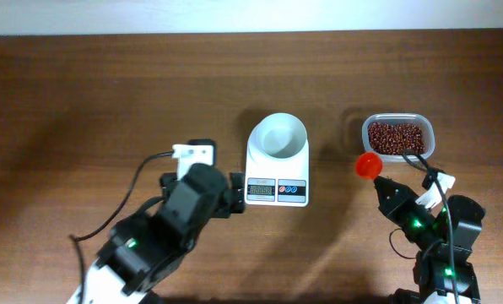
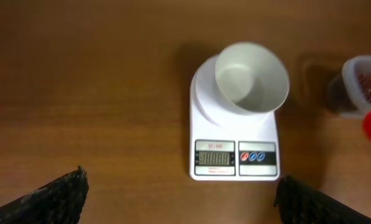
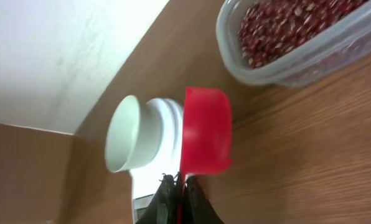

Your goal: Scoop and weigh 50g on scale

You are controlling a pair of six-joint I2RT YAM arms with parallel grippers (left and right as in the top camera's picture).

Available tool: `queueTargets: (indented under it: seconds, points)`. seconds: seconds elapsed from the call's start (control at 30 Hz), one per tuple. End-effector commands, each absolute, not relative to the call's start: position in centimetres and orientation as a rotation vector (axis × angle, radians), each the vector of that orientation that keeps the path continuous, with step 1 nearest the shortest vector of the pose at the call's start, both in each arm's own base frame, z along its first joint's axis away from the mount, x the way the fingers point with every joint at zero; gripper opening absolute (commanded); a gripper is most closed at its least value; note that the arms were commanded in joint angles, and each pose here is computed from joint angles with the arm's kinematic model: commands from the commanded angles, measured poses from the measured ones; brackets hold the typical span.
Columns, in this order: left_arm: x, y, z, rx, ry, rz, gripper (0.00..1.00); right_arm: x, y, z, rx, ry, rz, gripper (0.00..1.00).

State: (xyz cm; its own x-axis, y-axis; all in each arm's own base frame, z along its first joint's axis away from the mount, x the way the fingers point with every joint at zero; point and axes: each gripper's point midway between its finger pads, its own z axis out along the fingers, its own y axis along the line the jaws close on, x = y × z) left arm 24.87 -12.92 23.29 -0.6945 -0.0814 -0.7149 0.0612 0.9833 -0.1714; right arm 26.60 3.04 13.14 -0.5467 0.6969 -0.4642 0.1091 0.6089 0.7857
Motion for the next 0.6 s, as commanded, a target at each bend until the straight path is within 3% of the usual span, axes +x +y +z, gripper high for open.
queueTargets:
  seconds: [0.0,0.33,0.57]
  points:
    - [25.0,-10.4,25.3,-0.062,2.237,-0.172,0.99,25.7,5.7,14.5,0.581,2.029,1.131,0.04]
    - [24.3,-10.2,23.7,0.013,2.315,-0.117,0.99,24.6,7.6,15.4,0.483,2.041,1.278,0.04]
    - [23.0,-14.4,27.2,0.781,2.137,-0.130,0.99,24.6,7.6,15.4,0.483,2.041,1.277,0.04]
